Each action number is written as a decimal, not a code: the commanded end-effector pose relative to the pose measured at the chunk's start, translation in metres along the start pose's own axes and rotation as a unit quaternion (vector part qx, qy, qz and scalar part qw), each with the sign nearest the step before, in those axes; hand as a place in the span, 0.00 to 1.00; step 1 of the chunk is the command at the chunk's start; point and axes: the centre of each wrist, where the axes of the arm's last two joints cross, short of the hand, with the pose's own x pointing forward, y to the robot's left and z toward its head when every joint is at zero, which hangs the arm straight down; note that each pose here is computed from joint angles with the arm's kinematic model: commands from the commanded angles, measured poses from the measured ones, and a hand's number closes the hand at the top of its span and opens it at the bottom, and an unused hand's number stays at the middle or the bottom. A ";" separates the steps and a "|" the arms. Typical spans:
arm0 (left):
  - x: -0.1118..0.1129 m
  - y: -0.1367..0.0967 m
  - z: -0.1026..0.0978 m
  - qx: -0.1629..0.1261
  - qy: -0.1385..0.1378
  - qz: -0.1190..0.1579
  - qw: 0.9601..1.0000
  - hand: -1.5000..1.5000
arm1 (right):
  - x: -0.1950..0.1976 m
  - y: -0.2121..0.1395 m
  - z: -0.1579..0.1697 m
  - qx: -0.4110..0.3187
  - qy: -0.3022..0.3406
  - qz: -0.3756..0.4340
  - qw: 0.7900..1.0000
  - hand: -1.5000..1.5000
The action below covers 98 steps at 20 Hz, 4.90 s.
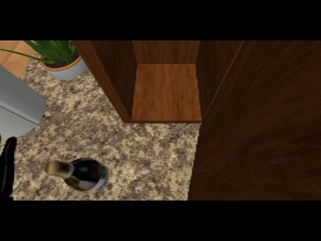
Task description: Pick up the wine, place it into the cabinet and close the cabinet
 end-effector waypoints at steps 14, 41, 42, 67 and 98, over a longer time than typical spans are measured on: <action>-0.070 0.033 0.009 0.032 0.042 -0.035 0.998 0.00 | 0.025 0.006 0.026 0.027 -0.019 -0.026 0.999 0.00; -0.212 0.092 0.040 0.049 0.103 -0.026 0.993 0.00 | 0.030 0.005 0.010 0.026 -0.028 -0.024 0.999 0.00; -0.218 0.094 0.024 0.052 0.104 -0.028 0.993 0.00 | 0.033 0.006 0.028 0.043 -0.030 -0.021 0.998 0.00; -0.279 0.081 0.015 0.042 0.095 0.073 0.992 1.00 | 0.039 0.005 0.023 0.029 -0.031 -0.026 0.999 0.00; -0.202 -0.027 -0.089 -0.253 -0.055 0.048 0.965 1.00 | 0.025 0.002 0.012 0.024 -0.020 -0.021 0.999 0.00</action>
